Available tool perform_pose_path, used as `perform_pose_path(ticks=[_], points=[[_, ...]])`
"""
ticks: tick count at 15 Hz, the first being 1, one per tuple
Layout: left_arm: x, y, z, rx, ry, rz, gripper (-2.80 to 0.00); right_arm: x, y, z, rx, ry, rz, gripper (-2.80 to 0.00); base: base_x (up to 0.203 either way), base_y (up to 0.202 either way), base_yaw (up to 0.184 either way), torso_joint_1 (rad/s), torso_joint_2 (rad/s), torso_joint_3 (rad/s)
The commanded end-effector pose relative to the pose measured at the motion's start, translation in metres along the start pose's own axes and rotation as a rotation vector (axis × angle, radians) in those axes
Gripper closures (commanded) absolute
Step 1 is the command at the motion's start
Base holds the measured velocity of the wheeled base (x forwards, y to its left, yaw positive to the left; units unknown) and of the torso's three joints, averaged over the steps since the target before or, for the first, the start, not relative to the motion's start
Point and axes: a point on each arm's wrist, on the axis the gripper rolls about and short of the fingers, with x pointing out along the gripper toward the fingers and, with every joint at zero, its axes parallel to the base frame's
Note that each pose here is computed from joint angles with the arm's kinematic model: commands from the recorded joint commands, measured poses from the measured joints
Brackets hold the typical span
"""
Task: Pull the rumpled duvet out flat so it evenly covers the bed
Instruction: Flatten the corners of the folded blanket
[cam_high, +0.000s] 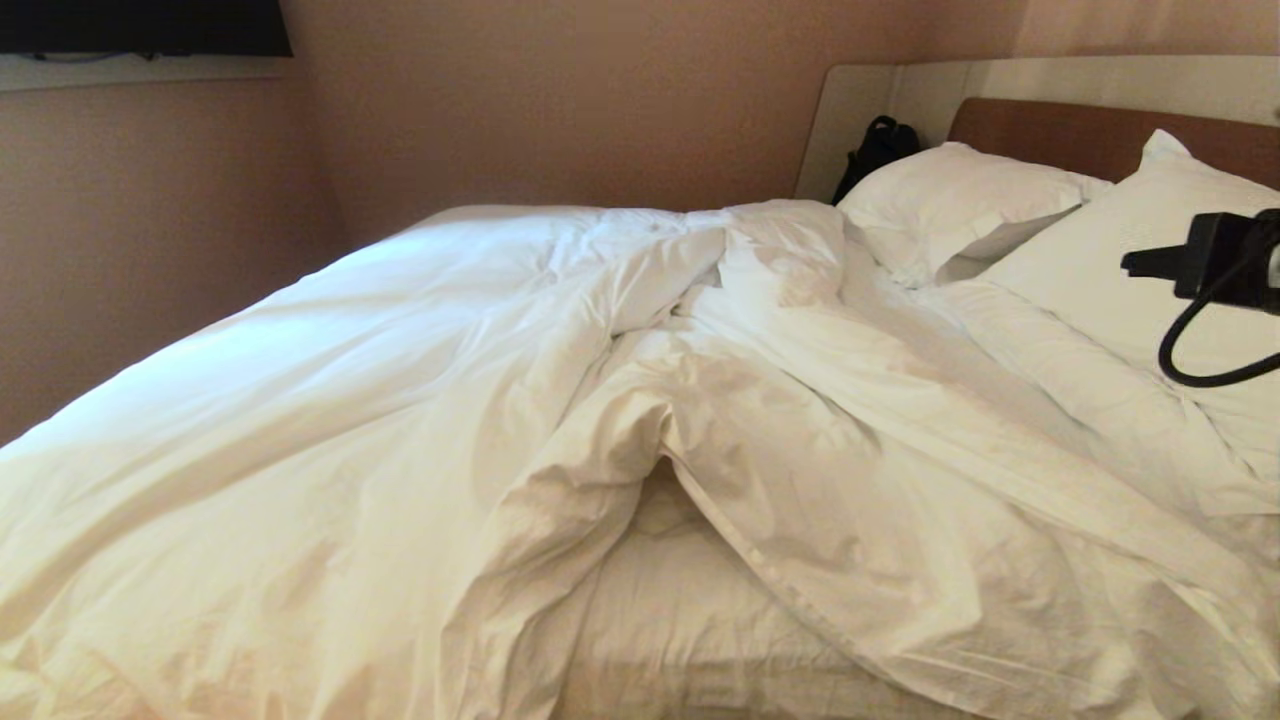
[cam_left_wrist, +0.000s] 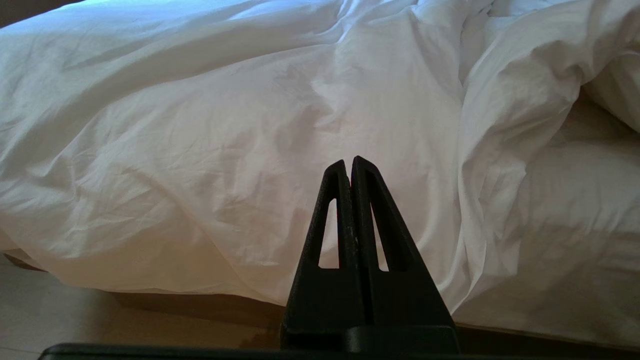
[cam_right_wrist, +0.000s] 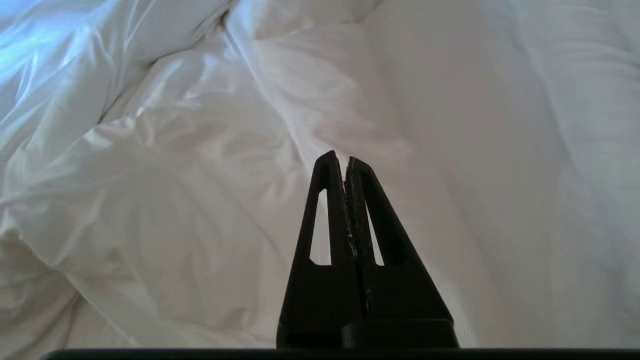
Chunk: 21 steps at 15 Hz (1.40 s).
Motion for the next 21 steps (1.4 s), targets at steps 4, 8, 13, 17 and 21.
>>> perform_pose_path(ticks=[4, 8, 13, 17, 21], points=[[0.000, 0.000, 0.000, -0.001, 0.000, 0.001, 0.00, 0.066, 0.013, -0.007, -0.012, 0.089, 0.012, 0.00, 0.000, 0.000, 0.000, 0.000, 0.00, 0.000], [0.000, 0.000, 0.000, -0.001, 0.000, 0.001, 0.00, 0.144, 0.025, -0.006, -0.032, 0.092, -0.058, 0.00, 0.000, 0.000, 0.000, 0.000, 0.00, 0.000], [0.000, 0.000, 0.000, -0.001, 0.000, 0.001, 0.00, 0.201, 0.036, -0.017, -0.048, 0.154, -0.050, 0.00, 0.000, 0.000, 0.000, 0.000, 0.00, 0.000], [0.000, 0.000, 0.000, -0.001, 0.000, 0.001, 0.00, 0.223, 0.051, -0.041, -0.064, 0.214, -0.012, 0.00, 0.000, 0.000, 0.000, 0.000, 0.00, 0.000], [0.000, 0.000, 0.000, -0.001, 0.000, 0.001, 0.00, 0.239, 0.062, -0.062, -0.075, 0.264, 0.007, 0.00, 0.000, 0.000, 0.000, 0.000, 0.00, 0.000]])
